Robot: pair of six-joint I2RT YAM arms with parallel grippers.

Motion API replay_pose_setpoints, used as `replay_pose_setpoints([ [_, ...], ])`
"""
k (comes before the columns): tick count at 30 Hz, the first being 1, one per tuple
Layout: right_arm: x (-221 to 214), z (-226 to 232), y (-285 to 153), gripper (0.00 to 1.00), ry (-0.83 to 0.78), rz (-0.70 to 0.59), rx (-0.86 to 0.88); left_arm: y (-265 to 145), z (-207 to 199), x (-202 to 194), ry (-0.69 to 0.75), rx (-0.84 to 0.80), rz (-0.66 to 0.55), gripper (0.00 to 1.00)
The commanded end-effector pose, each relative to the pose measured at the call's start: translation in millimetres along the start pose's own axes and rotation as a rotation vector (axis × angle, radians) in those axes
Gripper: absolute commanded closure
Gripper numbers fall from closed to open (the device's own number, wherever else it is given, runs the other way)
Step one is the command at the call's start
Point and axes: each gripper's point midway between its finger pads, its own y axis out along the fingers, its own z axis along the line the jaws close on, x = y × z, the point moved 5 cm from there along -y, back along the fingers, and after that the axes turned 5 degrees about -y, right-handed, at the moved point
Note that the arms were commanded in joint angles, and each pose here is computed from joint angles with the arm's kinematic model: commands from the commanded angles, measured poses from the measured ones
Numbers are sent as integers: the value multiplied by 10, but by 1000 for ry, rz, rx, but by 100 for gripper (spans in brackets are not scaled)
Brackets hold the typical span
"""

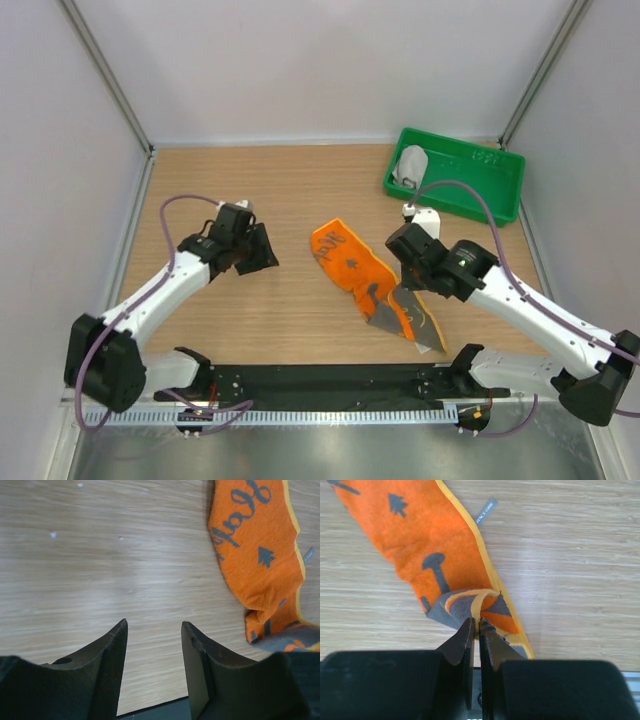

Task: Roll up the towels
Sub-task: Flatten the towel

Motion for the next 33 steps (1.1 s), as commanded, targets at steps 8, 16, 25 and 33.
replay_pose_setpoints([
  [8,50,-85,-213,99,75,-68,41,829,-1132,715,141,-188,-66,55],
  [16,-20,-104,-212,99,78,-59,51,1544,-1387,753,233,-154,-10,55],
  [25,-46,-88,-164,99,65,-50,50,1923,-1550,710,325,-57,39,51],
  [33,-50,-104,-175,99,67,-59,53,2171,-1456,638,345,62,60,51],
])
